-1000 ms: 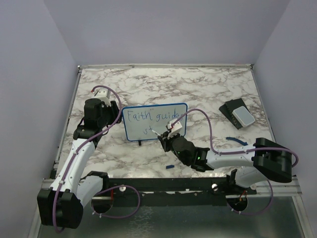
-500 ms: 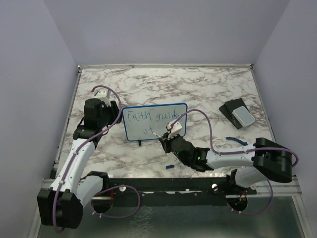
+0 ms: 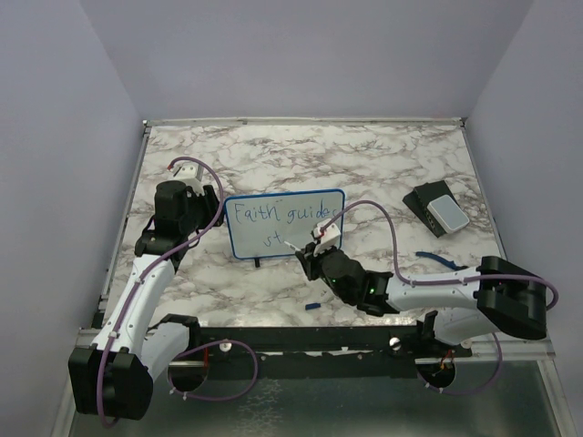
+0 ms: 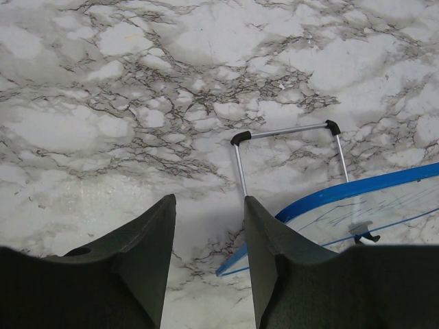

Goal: Write a sentence on the whiteboard

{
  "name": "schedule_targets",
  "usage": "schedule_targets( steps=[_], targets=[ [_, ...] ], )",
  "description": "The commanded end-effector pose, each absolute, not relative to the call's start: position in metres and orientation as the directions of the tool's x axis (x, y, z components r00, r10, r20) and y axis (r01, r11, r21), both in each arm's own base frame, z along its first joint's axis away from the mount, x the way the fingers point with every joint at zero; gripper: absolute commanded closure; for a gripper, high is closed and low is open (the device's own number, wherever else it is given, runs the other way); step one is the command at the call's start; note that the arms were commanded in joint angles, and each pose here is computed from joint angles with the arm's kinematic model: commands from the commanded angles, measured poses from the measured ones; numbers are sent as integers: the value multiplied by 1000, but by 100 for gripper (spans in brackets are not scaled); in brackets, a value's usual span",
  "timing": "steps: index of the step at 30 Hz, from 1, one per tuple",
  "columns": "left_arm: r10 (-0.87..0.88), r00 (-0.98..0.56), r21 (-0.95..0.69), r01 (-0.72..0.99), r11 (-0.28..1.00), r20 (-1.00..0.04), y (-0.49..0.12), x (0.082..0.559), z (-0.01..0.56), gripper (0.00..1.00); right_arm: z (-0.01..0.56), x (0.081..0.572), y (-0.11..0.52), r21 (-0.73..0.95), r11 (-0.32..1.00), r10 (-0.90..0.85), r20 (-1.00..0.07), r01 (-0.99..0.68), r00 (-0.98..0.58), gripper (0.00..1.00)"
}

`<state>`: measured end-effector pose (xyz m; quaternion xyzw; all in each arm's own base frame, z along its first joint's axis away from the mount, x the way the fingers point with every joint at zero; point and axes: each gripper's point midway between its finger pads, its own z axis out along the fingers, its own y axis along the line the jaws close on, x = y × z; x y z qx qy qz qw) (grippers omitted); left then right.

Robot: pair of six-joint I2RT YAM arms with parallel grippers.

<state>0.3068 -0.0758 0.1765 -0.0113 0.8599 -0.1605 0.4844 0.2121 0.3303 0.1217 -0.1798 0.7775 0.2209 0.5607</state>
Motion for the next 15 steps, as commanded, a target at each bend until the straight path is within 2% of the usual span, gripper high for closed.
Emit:
schedule_targets(
  steps=[1,15],
  targets=[
    [-172,-530,-281,133,950,-831,-75,304,174,53,137,205,331,149,795,-14,-964,-588,-264,99],
    [-173,-530,-281,131,951,-831,-75,304,174,54,138,211,318,165,846,21,-961,-507,-277,99]
  ],
)
